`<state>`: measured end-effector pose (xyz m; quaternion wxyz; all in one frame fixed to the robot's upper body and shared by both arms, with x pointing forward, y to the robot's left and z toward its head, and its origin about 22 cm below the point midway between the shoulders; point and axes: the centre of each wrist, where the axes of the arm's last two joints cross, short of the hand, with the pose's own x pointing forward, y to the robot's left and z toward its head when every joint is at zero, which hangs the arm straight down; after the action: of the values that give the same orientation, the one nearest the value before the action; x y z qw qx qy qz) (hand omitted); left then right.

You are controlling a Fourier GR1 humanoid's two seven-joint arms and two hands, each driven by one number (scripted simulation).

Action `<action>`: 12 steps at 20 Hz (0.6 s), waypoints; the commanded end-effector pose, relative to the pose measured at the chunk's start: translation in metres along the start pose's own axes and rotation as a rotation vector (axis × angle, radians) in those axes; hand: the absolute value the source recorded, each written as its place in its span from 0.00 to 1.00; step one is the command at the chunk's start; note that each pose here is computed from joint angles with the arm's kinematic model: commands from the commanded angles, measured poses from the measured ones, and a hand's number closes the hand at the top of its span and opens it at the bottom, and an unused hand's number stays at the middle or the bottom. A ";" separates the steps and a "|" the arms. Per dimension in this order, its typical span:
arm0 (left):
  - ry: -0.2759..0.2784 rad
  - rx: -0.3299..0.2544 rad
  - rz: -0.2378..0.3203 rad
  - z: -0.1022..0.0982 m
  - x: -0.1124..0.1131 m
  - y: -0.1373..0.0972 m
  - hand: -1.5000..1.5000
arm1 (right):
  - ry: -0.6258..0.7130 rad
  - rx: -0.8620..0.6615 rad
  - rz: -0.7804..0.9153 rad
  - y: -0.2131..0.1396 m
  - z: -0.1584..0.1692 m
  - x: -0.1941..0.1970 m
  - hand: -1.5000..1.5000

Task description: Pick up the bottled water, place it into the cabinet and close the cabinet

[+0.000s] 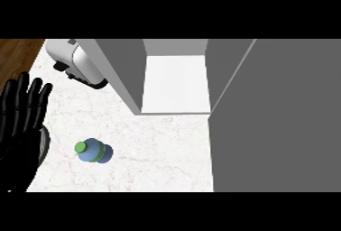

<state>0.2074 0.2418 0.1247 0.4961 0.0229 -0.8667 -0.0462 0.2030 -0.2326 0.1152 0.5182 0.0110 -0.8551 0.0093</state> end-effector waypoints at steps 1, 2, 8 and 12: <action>0.042 0.009 -0.016 0.001 -0.004 -0.008 0.00 | 0.016 -0.003 0.008 -0.019 0.000 0.008 0.00; 0.016 0.018 -0.045 -0.002 0.007 -0.021 0.00 | 0.003 0.039 0.042 -0.016 0.008 -0.017 0.00; 0.346 0.291 0.136 0.021 -0.016 -0.045 0.00 | 0.181 0.081 -0.220 0.004 0.031 -0.007 0.00; 0.383 0.334 0.184 0.036 0.000 -0.080 0.00 | 0.247 0.096 -0.270 0.003 0.046 0.011 0.00</action>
<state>0.1907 0.1862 0.1027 0.6086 0.0440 -0.7865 0.0951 0.1737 -0.2350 0.1035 0.5853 0.1082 -0.8035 -0.0026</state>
